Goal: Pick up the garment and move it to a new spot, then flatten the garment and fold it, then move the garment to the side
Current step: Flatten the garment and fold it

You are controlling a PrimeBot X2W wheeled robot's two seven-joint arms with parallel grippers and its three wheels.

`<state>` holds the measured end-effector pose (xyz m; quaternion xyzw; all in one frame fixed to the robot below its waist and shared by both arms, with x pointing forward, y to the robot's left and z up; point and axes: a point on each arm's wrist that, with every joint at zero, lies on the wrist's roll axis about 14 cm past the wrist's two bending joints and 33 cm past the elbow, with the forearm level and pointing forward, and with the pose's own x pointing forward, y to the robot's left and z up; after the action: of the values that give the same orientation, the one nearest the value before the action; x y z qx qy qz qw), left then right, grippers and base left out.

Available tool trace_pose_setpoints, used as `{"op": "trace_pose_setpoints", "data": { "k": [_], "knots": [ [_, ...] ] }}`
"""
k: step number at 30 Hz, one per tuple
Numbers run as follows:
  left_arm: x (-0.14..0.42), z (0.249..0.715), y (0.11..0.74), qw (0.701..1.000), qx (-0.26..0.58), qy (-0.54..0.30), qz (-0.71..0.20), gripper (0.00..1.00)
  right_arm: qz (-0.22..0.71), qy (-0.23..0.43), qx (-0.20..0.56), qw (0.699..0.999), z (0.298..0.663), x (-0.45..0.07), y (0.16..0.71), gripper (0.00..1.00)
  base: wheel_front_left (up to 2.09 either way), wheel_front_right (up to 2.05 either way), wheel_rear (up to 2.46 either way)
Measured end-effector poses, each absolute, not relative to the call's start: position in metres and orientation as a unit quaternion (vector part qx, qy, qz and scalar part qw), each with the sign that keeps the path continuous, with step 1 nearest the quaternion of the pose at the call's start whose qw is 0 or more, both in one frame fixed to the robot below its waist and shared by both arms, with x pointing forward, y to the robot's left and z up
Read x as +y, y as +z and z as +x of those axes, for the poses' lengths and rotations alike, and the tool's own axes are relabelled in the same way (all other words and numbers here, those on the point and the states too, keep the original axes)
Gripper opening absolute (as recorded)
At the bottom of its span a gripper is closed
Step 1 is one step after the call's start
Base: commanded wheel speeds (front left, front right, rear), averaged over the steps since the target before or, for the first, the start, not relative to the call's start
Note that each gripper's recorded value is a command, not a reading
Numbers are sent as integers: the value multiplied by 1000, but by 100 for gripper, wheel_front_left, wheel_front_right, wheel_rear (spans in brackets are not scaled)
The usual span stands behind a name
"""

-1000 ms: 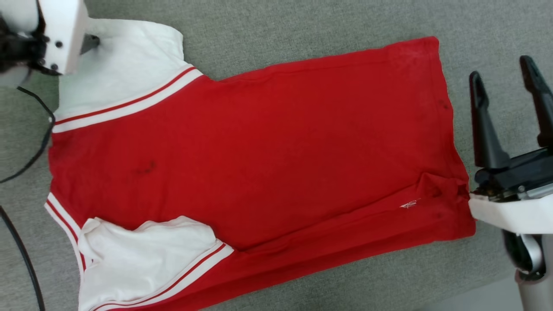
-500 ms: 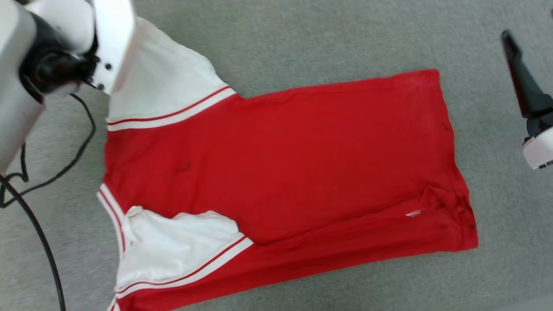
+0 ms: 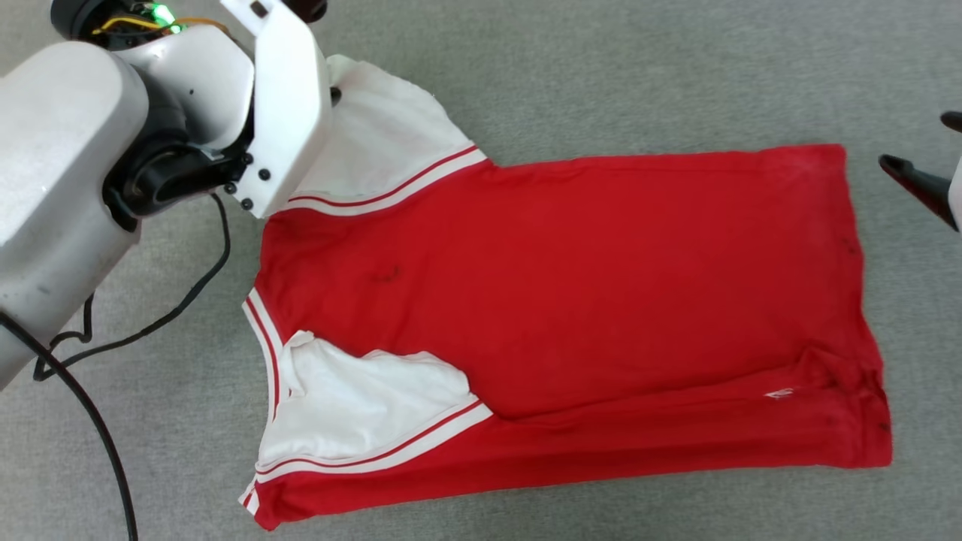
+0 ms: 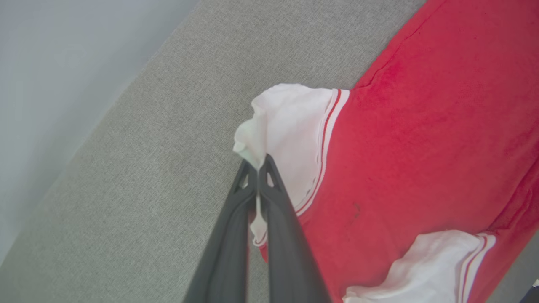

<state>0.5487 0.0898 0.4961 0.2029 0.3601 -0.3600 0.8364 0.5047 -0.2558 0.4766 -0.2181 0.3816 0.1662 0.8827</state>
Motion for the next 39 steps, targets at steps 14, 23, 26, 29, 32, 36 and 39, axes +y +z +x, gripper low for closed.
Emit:
{"op": "trace_pose_setpoints", "data": {
  "k": [14,23,26,29,32,36,39],
  "knots": [
    [94,553,466,832,369,-368,192,0,-149,157,557,802,523,-247,391,100,0,0,0],
    [100,556,451,829,380,-364,189,0,-136,171,586,780,520,-237,358,6,0,0,0],
    [100,556,454,831,377,-362,187,0,-131,171,570,793,522,-236,362,0,0,0,0],
    [99,555,464,841,364,-360,177,0,-129,175,546,809,524,-231,372,0,0,0,0],
    [98,549,480,850,349,-359,165,0,-131,180,521,824,521,-227,388,0,0,0,0],
    [103,535,500,858,334,-354,163,0,-122,185,479,849,515,-226,418,0,0,0,0],
    [104,520,514,863,321,-356,161,0,-123,195,454,861,503,-225,435,0,0,0,0]
  ]
}}
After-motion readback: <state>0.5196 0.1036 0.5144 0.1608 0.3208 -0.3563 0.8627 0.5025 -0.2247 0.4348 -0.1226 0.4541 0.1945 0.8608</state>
